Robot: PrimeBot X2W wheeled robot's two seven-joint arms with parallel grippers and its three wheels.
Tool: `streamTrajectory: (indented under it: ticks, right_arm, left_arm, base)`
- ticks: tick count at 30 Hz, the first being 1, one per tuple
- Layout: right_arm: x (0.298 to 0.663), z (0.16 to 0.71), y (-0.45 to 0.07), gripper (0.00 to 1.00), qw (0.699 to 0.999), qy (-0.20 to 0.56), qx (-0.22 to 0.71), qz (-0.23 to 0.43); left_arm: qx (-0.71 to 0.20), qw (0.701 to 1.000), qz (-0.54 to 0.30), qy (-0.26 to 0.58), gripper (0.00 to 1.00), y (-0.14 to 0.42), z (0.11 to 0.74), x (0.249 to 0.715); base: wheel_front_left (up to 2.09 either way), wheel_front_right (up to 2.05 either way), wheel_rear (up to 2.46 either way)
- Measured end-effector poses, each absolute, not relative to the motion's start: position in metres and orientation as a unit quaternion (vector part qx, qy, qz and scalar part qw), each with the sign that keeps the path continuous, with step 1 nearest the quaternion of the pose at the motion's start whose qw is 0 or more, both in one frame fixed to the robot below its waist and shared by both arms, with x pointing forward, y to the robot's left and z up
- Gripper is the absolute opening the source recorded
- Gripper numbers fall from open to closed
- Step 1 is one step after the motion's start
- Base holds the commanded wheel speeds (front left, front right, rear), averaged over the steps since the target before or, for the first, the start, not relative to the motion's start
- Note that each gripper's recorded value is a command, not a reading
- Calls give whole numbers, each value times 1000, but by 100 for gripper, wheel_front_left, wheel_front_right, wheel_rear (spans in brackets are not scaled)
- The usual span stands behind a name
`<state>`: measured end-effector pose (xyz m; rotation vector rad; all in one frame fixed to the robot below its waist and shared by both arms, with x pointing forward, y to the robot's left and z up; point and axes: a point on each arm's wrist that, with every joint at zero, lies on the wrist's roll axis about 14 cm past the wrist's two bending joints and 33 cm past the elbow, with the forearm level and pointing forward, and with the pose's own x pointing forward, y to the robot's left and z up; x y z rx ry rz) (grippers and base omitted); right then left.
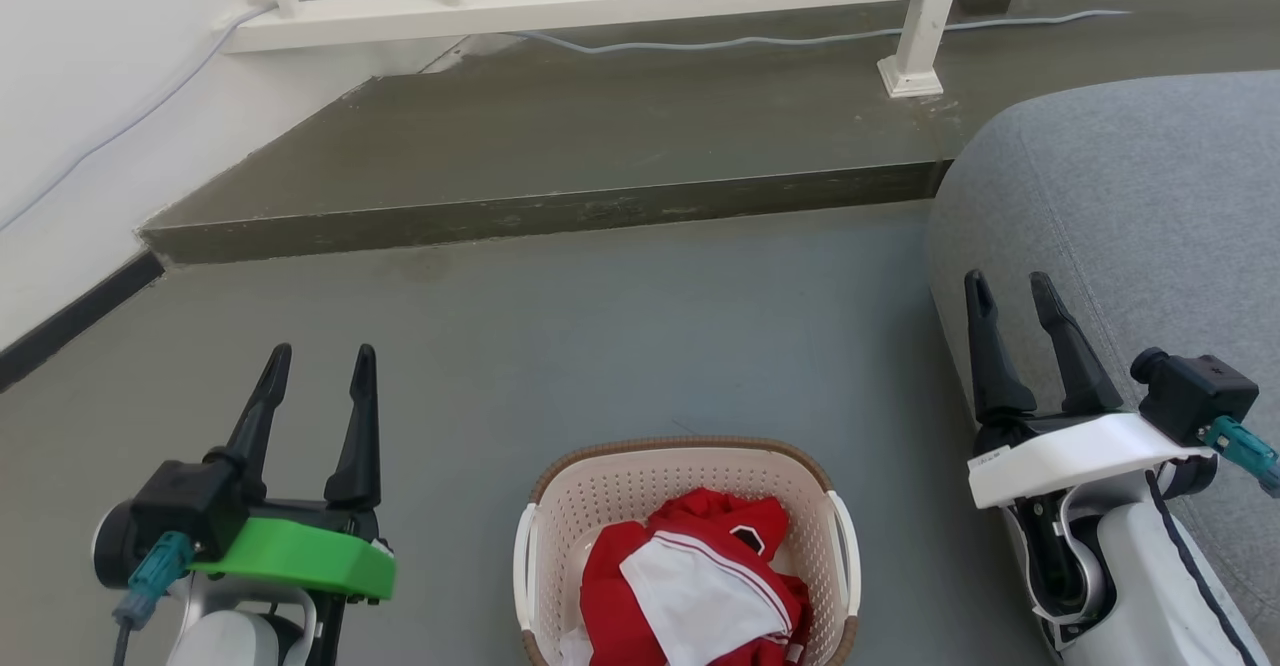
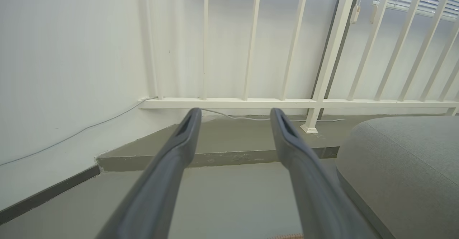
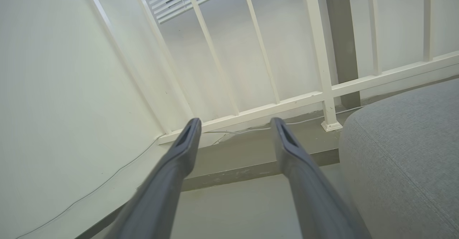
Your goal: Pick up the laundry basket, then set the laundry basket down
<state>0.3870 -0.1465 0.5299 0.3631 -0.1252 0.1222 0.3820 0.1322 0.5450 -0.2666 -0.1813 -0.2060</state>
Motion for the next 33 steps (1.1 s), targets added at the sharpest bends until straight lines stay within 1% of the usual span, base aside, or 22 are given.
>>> streamTrajectory:
  ticks: [4,23,33]
  right_arm:
    - [387,531,-145,100,981,-66,172,62]
    - [388,526,-151,100,983,-62,165,51]
    - [391,512,-156,100,985,-43,163,41]
  left_arm:
    - [-118,982,-109,-98,100,129,550,384]
    - [-122,982,-112,-93,100,125,547,385]
    - [-127,982,-116,-74,100,120,534,393]
  base:
    - [0,0,0]
    - [0,0,0]
    - [0,0,0]
